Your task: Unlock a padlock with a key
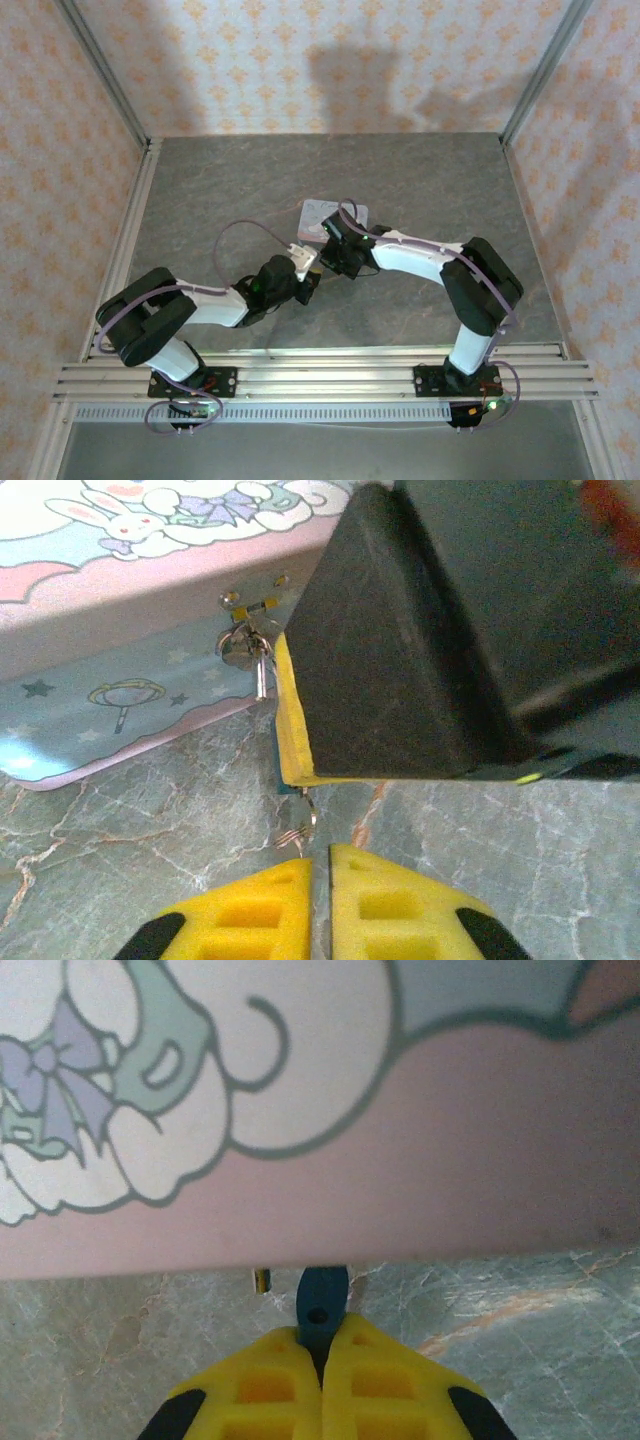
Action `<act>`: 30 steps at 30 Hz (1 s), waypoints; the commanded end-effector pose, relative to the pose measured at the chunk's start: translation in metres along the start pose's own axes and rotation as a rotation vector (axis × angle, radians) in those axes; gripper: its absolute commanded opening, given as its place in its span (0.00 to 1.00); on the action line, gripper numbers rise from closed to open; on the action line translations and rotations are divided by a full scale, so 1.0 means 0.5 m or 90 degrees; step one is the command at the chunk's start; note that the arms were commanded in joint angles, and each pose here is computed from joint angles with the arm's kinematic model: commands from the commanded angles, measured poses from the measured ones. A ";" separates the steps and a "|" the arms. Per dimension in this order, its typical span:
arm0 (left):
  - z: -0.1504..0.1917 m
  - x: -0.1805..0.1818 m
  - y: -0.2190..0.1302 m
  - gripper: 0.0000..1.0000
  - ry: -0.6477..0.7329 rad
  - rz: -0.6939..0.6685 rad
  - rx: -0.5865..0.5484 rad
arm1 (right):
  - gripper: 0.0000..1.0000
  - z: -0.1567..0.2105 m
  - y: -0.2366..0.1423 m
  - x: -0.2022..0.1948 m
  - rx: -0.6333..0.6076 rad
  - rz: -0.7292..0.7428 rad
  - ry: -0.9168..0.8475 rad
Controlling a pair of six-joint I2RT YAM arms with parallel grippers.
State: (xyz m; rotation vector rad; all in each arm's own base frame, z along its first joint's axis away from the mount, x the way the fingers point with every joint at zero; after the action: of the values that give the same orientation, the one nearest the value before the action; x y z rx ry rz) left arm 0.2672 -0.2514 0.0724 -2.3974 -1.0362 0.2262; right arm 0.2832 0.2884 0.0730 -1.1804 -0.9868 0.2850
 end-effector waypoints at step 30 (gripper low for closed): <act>-0.002 0.032 -0.033 0.38 -0.117 -0.066 0.062 | 0.00 -0.114 -0.083 0.043 -0.111 -0.125 0.093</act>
State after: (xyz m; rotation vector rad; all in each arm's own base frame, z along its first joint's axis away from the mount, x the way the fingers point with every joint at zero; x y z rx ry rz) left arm 0.2643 -0.2311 0.0770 -2.2605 -1.1690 0.4411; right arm 0.3056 0.2392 0.0925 -1.2324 -0.9594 0.0621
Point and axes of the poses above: each hand's point on the last joint's axis, 136 mm out from that joint toward the fingers, its own y axis out along the fingers, its own x axis along the line the jaws close on, z = x × y, the point moved 2 cm from there along -y, back along the fingers, and after that the axes turned 15 degrees about y, right-handed, at the moved point
